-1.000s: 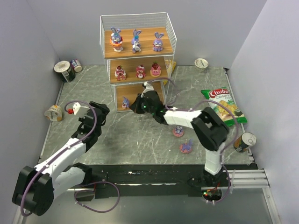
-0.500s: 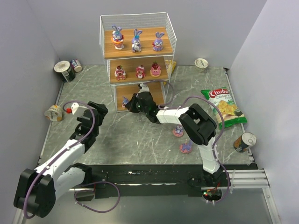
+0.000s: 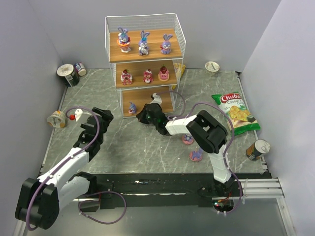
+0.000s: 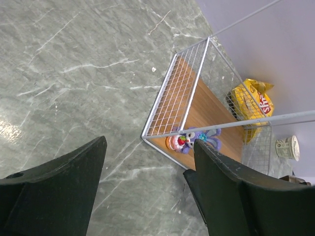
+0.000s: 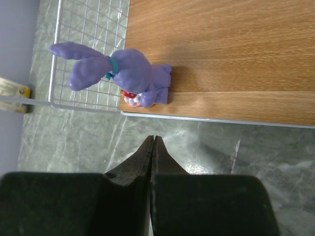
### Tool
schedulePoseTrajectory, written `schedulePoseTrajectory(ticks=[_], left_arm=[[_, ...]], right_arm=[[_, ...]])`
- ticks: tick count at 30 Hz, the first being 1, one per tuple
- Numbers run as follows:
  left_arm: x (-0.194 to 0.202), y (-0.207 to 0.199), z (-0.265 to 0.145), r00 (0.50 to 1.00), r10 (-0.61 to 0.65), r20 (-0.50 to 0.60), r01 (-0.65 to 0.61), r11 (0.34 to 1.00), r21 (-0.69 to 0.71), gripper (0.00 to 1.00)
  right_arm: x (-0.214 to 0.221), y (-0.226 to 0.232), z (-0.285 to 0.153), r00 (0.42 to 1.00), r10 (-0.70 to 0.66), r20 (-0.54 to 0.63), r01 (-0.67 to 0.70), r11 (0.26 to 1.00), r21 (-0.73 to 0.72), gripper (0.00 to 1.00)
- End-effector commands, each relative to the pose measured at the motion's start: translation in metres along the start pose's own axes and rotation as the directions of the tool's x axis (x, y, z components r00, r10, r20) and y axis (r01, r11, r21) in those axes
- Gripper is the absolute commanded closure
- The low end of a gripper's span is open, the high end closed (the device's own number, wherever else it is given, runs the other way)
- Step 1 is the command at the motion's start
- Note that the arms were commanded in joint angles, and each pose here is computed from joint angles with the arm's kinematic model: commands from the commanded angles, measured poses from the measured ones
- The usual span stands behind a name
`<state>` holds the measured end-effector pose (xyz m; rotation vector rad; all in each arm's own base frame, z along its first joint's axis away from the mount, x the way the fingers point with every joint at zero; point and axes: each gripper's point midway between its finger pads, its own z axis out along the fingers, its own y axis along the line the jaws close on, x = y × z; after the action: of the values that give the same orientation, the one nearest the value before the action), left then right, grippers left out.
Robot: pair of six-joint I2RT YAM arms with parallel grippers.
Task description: Place and organize the plastic toys onto the shelf
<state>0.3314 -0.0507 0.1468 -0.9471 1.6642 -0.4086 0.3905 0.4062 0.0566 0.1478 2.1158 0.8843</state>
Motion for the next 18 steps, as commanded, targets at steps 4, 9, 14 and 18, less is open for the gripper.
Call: schedulePoseTrajectory(ticks=[4, 9, 14, 18], left_arm=[[-0.008, -0.006, 0.001, 1.000, -0.006, 0.022, 0.005, 0.999, 0.032, 0.22], [-0.007, -0.004, 0.004, 1.000, -0.004, 0.019, 0.004, 1.000, 0.028, 0.22], [-0.006, -0.002, 0.006, 1.000, -0.004, 0.016, 0.004, 1.000, 0.027, 0.22], [-0.006, -0.001, 0.008, 1.000, -0.006, 0.012, 0.005, 1.000, 0.026, 0.22]], right_arm=[[-0.024, 0.023, 0.008, 0.995, 0.054, 0.087, -0.050, 0.998, -0.046, 1.00], [-0.022, 0.024, 0.015, 0.995, 0.070, 0.076, -0.067, 0.997, -0.045, 1.00], [-0.016, 0.021, 0.022, 0.994, 0.087, 0.061, -0.084, 0.996, -0.038, 1.00], [-0.013, 0.021, 0.027, 0.993, 0.098, 0.059, -0.096, 0.995, -0.036, 1.00]])
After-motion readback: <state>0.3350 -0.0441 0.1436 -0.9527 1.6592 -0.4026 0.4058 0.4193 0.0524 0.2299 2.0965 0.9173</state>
